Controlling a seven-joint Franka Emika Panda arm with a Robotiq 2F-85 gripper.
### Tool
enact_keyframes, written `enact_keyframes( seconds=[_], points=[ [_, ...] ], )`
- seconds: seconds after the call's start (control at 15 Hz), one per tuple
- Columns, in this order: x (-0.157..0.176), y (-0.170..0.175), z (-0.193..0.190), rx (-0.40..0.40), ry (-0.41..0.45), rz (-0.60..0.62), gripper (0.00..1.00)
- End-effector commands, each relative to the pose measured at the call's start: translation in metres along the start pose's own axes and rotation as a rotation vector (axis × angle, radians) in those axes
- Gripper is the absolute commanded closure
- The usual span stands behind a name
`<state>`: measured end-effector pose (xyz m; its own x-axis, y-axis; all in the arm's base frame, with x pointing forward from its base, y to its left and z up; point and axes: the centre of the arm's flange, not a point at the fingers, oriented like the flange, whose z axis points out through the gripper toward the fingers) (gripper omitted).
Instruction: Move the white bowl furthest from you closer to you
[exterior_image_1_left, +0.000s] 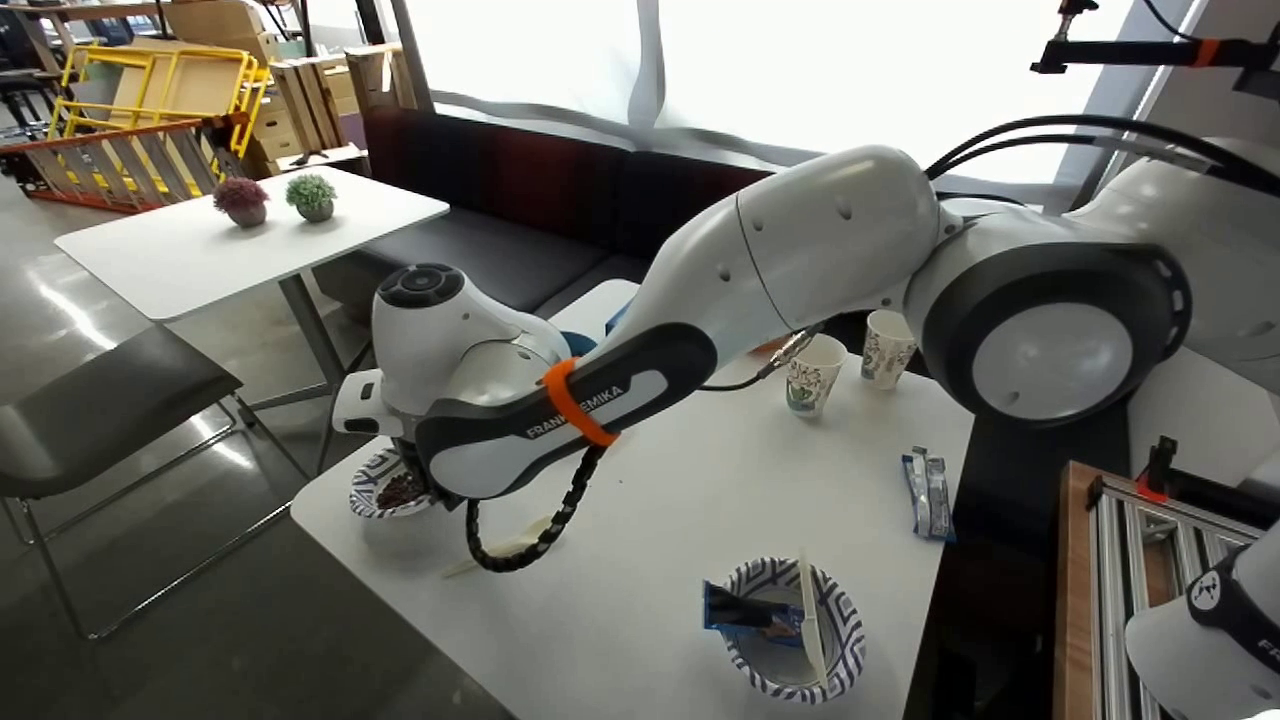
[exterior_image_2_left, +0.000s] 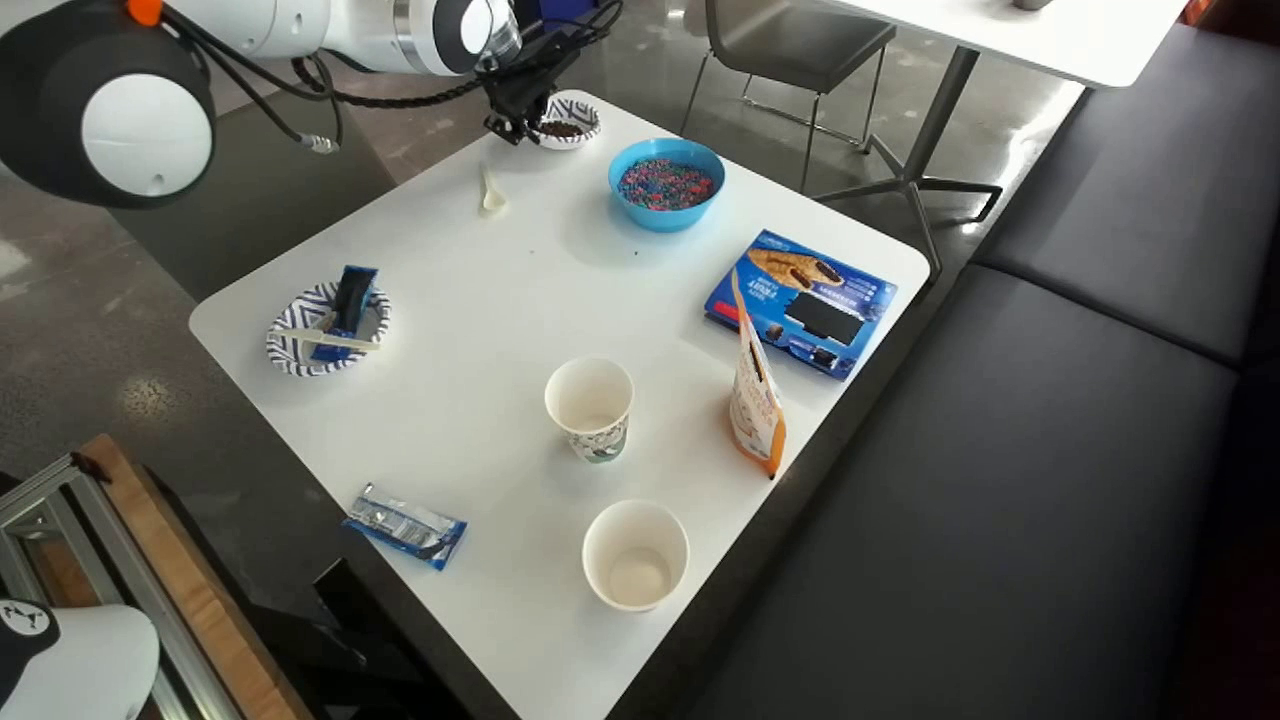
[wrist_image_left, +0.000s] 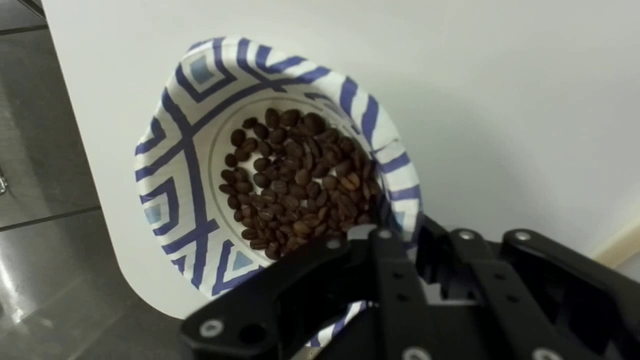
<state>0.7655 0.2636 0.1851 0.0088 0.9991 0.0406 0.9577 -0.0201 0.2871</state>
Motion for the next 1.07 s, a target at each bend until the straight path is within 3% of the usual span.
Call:
enact_keyframes(
  seconds=[0.0,0.6,1.0],
  points=[
    [0.002,-0.005,-0.012,0.009,-0.036,0.043,0.98],
    [-0.001,-0.07,-0.058,0.003,-0.127,0.39,0.98],
    [-0.026,-0.116,-0.071,0.009,-0.235,0.727,0.98]
  ],
)
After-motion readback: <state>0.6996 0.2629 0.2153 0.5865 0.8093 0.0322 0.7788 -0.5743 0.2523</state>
